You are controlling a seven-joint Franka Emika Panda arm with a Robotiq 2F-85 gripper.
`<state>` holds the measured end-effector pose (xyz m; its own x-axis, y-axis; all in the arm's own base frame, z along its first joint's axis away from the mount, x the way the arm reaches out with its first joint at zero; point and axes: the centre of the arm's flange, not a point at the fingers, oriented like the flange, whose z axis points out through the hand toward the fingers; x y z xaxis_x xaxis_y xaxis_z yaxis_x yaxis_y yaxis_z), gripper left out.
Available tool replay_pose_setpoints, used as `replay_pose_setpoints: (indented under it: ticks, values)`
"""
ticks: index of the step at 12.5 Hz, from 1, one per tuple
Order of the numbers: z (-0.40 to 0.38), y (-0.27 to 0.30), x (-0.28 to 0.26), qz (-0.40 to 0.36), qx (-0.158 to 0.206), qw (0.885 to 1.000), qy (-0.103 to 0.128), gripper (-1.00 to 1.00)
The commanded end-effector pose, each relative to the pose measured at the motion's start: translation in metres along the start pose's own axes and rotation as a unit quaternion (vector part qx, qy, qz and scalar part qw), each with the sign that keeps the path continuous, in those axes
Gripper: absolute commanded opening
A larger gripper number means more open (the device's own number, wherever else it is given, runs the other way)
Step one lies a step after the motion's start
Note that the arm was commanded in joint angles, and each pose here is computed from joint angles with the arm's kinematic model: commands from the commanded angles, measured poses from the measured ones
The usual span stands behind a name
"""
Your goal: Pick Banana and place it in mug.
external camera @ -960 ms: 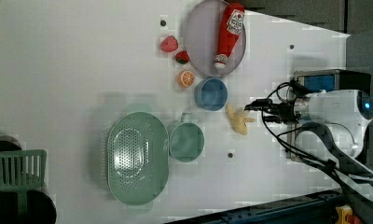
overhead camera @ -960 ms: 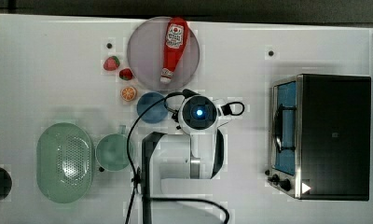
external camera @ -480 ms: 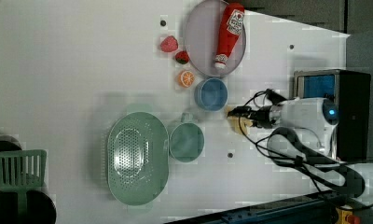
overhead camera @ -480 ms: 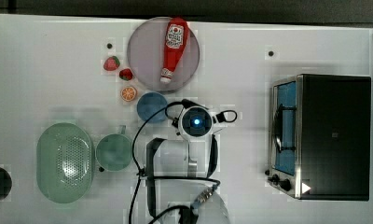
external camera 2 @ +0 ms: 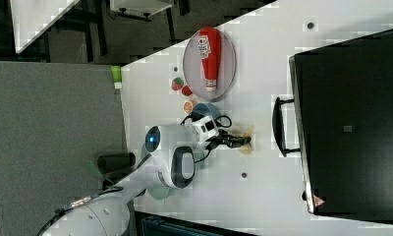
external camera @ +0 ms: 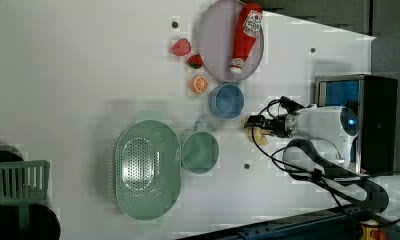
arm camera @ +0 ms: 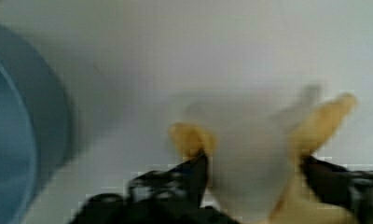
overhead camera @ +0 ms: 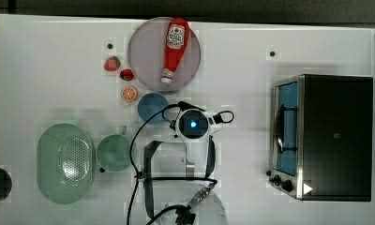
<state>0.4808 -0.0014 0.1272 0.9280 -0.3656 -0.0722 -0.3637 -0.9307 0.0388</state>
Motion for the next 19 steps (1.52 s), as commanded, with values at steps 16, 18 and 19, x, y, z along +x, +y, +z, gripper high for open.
replay_pose_setpoints:
  ticks: [16,18,19]
  values:
    - [-0.287,0.012,0.016,0.002,0.002,1.0,-0.006,-0.28]
    - [-0.32,-0.003,0.005,0.0,0.001,1.0,-0.012,-0.28]
    - [-0.326,-0.016,-0.003,-0.001,0.005,1.0,-0.021,-0.28]
